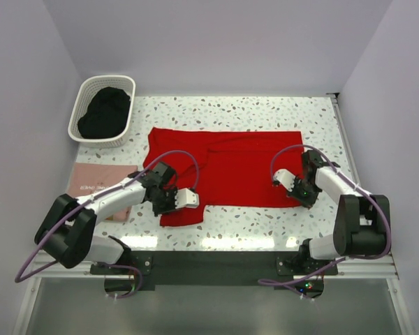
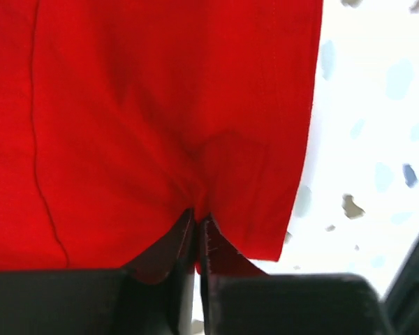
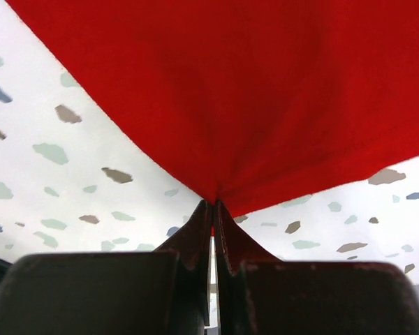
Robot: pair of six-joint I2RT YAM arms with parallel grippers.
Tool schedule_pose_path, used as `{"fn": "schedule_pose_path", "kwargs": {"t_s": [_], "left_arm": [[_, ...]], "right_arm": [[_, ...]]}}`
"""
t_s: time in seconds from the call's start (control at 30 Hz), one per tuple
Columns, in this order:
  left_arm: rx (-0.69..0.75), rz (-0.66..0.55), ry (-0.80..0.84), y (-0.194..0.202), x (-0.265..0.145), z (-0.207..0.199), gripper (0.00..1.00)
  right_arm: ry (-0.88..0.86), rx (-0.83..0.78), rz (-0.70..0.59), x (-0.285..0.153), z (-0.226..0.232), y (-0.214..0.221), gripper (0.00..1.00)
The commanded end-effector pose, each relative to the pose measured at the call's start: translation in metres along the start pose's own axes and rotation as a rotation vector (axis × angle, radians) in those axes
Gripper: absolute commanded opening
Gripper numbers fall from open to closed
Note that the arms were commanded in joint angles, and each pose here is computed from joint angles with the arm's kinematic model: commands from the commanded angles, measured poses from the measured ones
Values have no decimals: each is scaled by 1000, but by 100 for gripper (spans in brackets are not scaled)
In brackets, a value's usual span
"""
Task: Fold and stack the t-shirts
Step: Fold the tshirt
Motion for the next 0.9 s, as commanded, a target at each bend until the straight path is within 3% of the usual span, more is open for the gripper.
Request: {"fn": "schedule_pose_path", "kwargs": {"t_s": [0.0,0.03,0.27,0.5,0.87], "left_arm": [[-13,31,48,5,-20,-18,7],[-22,40,64,7,-25,-23,0],[-70,-58,10,-14,-67,-15,0],[-77,-104,-96,-48,-101,48,0],[-84,-58,-144,-69,-103,139,0]], "right_arm": [[0,-18,-21,-17,7,-1,0],[-14,-28,-15,-19,12,2,0],[24,-58,-33,-47,12,2,0],[42,-30,-66,-64,-31,-14,0],[29,-21,-70,-58,-81,-32,0]]}}
Point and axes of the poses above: each gripper's point midway between its finger pads, its own x axis out along the fingers, its own z axis along the line the jaws close on, y = z × x, the point moved 3 cm from there along -x, back along the fingers, and after that the axes turned 4 degrees about -x, right-handed, at the moved point
